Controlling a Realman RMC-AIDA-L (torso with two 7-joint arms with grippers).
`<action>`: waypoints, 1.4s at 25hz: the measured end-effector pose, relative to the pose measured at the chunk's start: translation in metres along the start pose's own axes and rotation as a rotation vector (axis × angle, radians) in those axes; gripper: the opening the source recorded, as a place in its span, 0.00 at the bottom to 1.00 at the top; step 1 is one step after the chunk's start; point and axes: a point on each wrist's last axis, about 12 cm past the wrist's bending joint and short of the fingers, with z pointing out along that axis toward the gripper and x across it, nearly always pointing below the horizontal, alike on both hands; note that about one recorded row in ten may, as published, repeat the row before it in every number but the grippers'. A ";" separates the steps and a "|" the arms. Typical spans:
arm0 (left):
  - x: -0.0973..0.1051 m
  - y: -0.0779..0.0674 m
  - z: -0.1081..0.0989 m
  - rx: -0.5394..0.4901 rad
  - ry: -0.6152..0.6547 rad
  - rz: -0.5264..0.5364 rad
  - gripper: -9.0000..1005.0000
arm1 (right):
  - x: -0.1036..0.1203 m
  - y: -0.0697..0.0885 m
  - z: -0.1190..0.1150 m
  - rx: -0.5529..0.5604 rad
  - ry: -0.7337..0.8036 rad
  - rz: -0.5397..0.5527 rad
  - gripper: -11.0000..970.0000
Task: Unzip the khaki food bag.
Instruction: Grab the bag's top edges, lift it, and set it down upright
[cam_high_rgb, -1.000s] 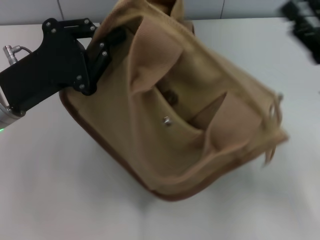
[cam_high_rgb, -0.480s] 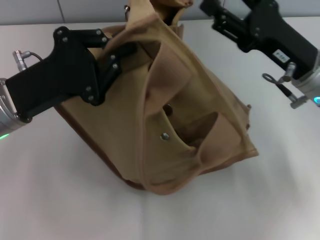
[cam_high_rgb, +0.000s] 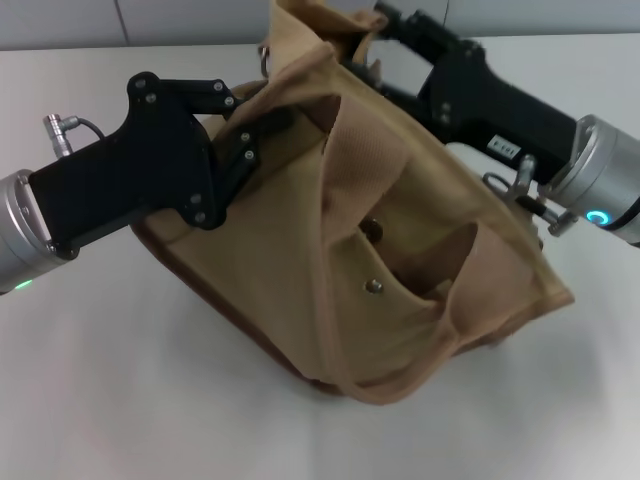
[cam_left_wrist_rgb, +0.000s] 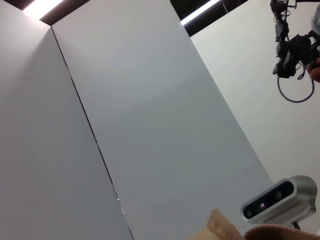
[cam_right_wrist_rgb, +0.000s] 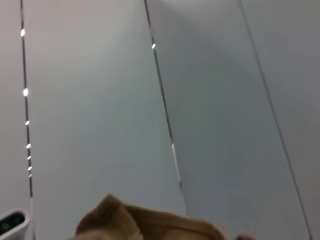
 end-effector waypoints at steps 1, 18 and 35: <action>0.000 0.000 0.000 0.001 0.000 0.003 0.09 | 0.000 0.000 0.000 0.000 0.000 0.000 0.87; 0.001 -0.001 0.001 0.006 -0.001 0.030 0.09 | -0.009 0.022 -0.088 0.035 0.034 0.040 0.88; 0.001 -0.005 0.008 0.061 -0.012 0.042 0.09 | 0.005 0.020 -0.027 0.018 -0.092 -0.238 0.88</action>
